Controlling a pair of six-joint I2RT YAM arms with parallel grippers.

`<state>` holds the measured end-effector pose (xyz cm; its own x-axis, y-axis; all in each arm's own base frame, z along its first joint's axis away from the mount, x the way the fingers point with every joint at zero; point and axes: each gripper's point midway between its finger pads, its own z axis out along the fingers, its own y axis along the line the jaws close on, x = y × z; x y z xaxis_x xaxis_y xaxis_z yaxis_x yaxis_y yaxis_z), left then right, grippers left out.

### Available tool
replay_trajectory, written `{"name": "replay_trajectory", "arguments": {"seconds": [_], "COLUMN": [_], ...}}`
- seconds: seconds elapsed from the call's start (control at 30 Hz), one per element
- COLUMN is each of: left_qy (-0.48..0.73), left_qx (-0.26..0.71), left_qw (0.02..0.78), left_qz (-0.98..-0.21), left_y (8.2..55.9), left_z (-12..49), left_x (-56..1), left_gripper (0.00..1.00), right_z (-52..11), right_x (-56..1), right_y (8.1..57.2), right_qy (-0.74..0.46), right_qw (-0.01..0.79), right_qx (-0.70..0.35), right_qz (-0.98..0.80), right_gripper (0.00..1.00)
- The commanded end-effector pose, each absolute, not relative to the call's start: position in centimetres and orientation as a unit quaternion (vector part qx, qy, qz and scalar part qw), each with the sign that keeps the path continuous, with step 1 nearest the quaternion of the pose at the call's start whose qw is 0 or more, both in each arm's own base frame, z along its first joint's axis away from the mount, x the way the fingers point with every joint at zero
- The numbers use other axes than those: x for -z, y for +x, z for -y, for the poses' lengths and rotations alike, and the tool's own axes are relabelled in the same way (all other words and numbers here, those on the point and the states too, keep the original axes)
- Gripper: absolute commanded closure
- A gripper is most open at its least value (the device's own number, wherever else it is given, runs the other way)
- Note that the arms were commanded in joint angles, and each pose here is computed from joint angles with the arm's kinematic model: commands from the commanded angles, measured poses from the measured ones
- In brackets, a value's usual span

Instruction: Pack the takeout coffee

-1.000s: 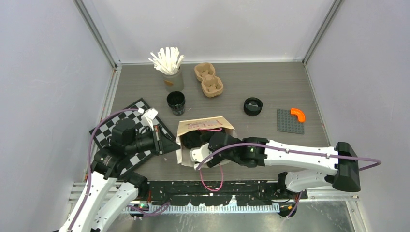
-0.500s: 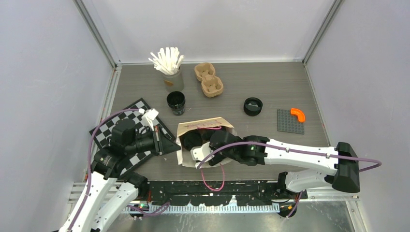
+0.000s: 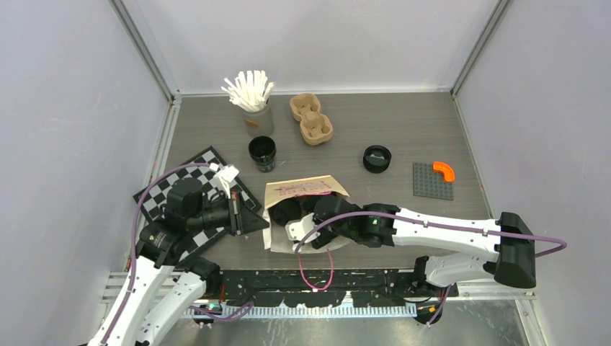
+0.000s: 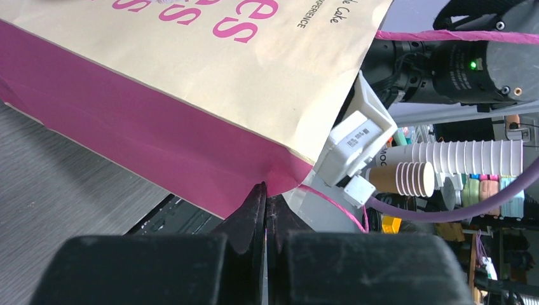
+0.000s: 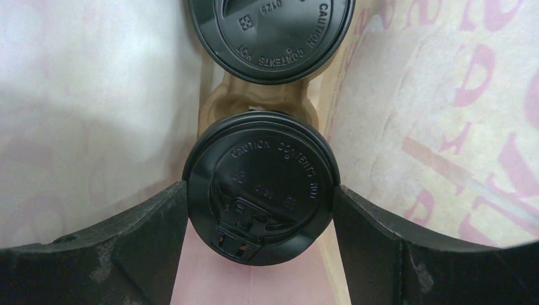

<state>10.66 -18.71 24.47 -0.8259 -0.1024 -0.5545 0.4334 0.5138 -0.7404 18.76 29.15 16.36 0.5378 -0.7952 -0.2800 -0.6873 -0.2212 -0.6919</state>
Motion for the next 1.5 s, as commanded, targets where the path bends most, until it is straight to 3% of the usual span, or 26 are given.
{"name": "replay_trajectory", "arguments": {"seconds": [0.0, 1.47], "left_qy": [0.134, 0.167], "left_qx": [0.5, 0.512], "left_qw": [0.292, 0.287], "left_qz": [-0.805, -0.792], "left_y": [9.8, 10.0], "left_z": [18.9, 19.6], "left_x": [-26.4, -26.3], "left_gripper": [1.0, 1.0], "right_z": [-29.4, -29.2], "right_x": [-16.9, -13.9], "right_y": [19.4, 21.0], "right_qy": [-0.768, -0.775], "right_qw": [0.422, 0.398], "right_qx": [0.062, 0.063], "right_qz": [-0.479, -0.488], "right_gripper": [0.23, 0.24]}}
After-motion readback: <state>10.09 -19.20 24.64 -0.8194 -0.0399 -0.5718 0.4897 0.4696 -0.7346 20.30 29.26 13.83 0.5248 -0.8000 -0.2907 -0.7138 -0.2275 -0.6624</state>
